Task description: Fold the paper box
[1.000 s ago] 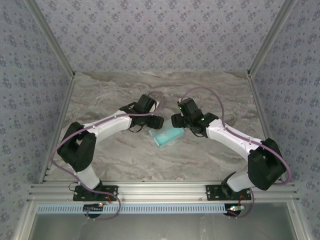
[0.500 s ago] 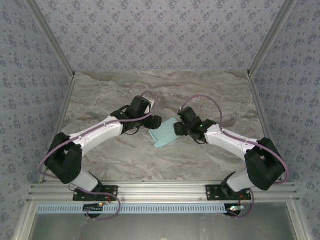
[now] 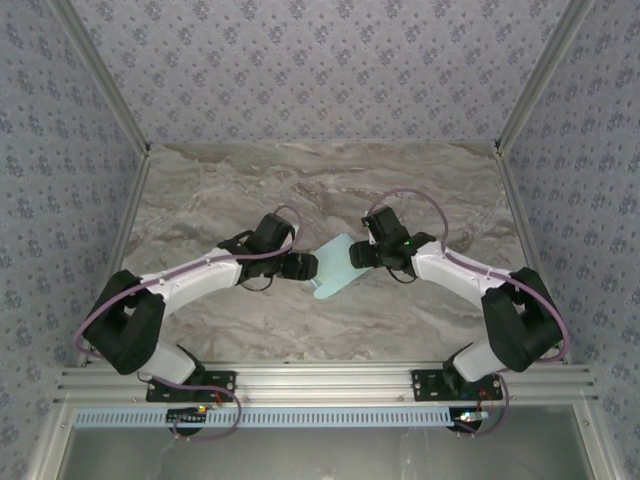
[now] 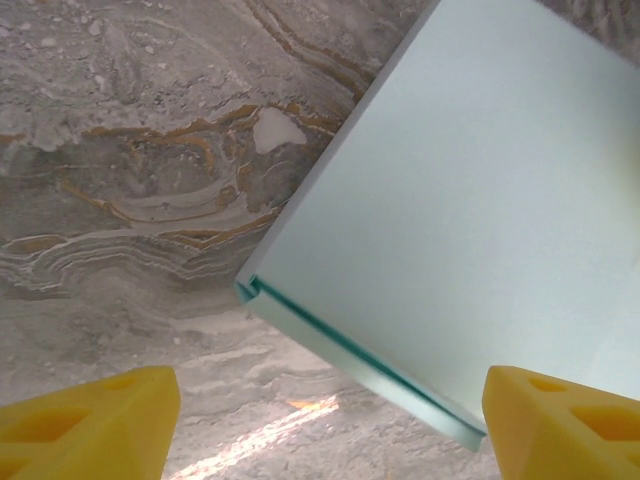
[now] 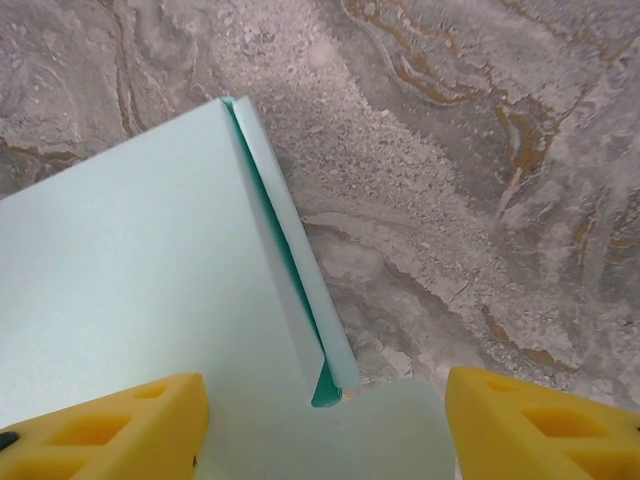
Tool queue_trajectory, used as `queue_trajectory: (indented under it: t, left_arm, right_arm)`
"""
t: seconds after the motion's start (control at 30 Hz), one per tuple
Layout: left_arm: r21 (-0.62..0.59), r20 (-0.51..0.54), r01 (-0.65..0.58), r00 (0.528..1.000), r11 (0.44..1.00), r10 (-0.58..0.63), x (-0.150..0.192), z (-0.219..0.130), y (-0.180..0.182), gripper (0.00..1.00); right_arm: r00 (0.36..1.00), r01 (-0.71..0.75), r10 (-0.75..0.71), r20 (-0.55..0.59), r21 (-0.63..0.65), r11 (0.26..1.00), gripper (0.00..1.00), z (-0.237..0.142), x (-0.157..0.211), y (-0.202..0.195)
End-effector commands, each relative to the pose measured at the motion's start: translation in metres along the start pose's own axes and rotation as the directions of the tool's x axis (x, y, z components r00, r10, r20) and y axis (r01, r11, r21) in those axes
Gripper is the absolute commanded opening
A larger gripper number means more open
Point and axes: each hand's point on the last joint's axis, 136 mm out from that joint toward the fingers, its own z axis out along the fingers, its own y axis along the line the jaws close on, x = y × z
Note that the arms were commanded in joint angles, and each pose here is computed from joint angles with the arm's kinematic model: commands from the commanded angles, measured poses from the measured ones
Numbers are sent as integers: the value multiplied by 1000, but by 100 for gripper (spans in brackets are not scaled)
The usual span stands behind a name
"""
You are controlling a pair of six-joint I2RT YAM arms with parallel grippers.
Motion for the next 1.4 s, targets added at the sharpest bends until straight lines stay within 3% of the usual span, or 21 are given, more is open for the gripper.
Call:
queue_trajectory:
  t: [0.0,0.4,0.7,0.87,1.1,1.37]
  left_arm:
    - [40,4,31,1000,999,-31,-3,6,-5,80]
    - [-84,-40,7,999,996,-10,14,25,23,79]
    - [-70,-50,12,999,997,-16,15,29,20,78]
    - [-76,-64,20,998,997,-25,21,34,22,78]
    - [-77,-73,24,997,997,-30,26,40,24,76]
    - [-104,-90,6,996,995,-16,29,51,31,76]
  right_arm:
    - [998,33,-34,-56,-26,999,66,8,8,2]
    - [991,59,-60,-117,-15,998,64,30,24,-4]
    - [997,55,-61,-43,-120,991,65,10,-9,13]
    - [998,37,-46,-47,-166,985,65,17,-17,14]
    - [994,32,-50,-93,-182,983,62,36,-9,15]
    - [988,33,-49,-145,-114,993,58,45,14,-1]
